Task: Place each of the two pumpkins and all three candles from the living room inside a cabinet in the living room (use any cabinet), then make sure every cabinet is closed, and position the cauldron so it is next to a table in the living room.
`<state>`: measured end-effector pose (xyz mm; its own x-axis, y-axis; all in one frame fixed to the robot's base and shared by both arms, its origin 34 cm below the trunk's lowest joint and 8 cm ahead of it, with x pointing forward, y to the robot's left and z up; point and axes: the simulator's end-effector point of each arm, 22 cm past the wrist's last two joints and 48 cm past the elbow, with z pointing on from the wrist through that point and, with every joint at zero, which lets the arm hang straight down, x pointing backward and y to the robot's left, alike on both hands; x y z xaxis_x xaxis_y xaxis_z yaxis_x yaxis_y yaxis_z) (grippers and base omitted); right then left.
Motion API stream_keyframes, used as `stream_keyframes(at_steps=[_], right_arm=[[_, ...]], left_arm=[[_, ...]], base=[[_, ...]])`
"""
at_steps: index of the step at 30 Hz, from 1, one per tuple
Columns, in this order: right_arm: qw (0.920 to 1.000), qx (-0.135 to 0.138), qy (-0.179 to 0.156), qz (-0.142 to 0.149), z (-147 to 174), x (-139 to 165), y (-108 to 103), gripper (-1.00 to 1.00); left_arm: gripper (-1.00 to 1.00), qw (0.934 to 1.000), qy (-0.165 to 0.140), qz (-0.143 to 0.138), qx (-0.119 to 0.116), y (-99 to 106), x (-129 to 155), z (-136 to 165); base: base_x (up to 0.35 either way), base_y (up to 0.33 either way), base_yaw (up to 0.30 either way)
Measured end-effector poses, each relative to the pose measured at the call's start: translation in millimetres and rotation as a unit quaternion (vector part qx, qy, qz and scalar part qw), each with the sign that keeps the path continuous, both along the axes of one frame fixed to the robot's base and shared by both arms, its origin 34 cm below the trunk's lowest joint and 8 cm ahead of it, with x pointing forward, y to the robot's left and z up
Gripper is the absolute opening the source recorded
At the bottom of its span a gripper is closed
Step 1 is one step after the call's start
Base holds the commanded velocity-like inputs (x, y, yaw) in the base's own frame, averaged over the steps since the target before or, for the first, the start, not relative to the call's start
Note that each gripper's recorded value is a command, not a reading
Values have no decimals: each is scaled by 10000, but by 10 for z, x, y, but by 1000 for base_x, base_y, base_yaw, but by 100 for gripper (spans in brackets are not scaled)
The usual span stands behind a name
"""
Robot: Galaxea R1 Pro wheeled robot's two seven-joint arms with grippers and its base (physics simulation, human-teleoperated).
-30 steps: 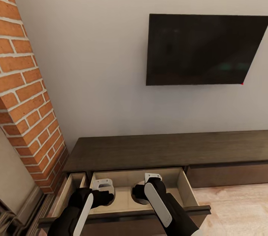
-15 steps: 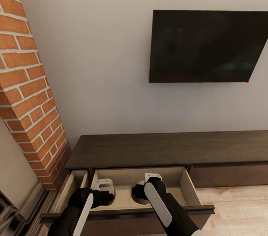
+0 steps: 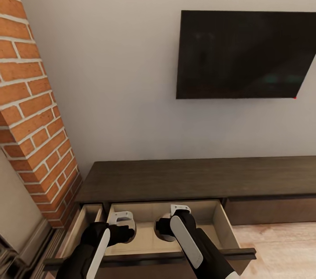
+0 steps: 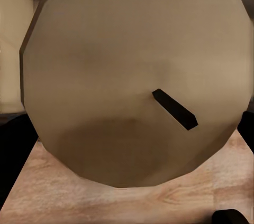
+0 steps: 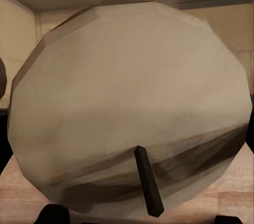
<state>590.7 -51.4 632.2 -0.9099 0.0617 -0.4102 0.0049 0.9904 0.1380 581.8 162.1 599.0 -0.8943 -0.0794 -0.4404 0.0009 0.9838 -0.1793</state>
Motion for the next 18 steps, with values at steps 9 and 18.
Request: stream_keyframes(at_steps=[9,18], right_arm=[[10000,-3,6,1,-6,-1,-1,-100],[10000,-47,-1,7,-162,-17,-21,-100]], left_arm=[[-100,10000,0,-6,-10,-6,1,-1],[-100,10000,-10,-9,-37,-36,-15,-144]], base=[[25,0,0],[0,0,0]])
